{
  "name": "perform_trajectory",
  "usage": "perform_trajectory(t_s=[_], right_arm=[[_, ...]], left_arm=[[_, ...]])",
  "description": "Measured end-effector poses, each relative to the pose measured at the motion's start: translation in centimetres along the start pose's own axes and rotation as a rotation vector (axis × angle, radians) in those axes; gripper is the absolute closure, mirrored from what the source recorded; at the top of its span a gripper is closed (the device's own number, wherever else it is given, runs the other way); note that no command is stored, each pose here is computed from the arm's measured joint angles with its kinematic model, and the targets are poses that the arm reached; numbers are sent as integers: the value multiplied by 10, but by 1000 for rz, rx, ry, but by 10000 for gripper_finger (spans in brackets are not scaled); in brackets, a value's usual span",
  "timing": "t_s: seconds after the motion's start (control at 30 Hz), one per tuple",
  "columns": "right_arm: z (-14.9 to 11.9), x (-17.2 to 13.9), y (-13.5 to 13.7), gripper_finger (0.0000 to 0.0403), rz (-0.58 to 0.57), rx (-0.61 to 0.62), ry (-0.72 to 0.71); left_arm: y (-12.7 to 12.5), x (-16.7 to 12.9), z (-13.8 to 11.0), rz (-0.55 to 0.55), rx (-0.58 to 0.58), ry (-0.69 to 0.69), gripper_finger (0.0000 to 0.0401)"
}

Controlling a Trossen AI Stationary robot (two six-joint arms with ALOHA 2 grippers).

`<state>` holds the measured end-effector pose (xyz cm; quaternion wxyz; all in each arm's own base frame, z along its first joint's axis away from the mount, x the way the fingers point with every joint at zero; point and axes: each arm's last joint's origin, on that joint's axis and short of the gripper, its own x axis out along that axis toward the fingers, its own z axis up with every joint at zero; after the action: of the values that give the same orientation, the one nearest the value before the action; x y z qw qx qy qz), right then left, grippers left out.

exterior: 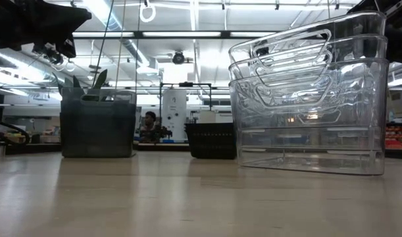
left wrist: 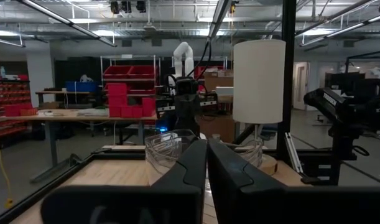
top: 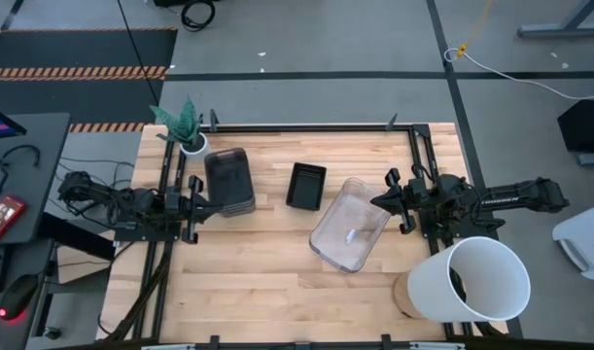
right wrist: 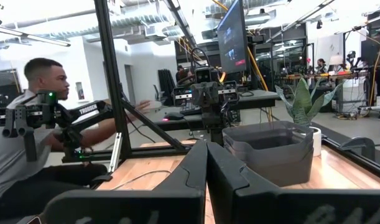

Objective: Stack baskets by color
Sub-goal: Return to Home Position

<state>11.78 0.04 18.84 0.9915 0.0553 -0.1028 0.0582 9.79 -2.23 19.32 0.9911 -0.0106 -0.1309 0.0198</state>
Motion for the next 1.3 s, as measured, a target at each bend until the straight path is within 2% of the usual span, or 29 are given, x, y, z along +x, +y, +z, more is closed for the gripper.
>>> perform_trajectory(t_s=[0.97, 1.3], right_arm=[[0, 0, 0, 393, 0, 0, 0], [0, 0, 0, 393, 0, 0, 0]], left_arm=[[0, 0, 0, 0, 0, 0, 368], [0, 0, 0, 0, 0, 0, 377]])
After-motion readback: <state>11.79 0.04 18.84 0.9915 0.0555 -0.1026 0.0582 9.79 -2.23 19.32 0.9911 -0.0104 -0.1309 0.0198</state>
